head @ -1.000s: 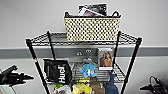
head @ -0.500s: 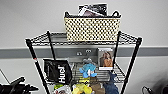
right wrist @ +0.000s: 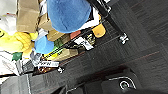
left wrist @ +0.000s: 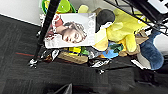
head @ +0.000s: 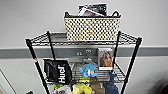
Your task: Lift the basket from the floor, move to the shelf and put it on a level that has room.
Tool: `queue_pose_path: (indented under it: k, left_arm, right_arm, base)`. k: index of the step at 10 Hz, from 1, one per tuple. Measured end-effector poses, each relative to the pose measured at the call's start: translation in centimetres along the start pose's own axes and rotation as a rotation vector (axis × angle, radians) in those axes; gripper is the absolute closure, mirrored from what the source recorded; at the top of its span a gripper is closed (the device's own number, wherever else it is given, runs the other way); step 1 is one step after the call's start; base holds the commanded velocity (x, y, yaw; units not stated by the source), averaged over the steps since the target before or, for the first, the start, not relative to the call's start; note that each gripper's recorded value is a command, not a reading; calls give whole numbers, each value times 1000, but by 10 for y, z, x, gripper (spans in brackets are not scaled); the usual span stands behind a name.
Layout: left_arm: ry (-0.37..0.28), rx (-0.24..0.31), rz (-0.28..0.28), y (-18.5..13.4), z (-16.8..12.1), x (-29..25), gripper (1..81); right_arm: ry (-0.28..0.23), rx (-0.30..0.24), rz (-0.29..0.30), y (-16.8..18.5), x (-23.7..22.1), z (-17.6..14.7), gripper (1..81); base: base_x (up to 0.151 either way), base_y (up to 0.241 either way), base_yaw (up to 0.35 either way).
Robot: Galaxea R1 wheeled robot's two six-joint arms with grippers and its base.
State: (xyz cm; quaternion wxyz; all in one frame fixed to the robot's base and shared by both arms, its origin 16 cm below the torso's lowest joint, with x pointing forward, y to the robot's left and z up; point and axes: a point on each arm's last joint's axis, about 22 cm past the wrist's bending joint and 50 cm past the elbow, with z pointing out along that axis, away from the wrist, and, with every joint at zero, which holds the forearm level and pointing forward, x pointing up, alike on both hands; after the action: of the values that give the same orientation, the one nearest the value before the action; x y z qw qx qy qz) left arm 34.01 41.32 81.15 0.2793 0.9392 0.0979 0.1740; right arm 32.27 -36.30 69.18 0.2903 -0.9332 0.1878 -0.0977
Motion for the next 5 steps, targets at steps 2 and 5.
queue_pose_path:
  k: [2,5]
  left_arm:
    - [-44,-8,-12,-8,33,-37,10]
    - [-98,-47,-30,-5,90,-103,10]
  right_arm:
    - [-20,-2,-7,8,-26,26,10]
    - [-62,17,-34,1,-65,74,10]
  base:
    - [0,0,0]
    - [0,0,0]
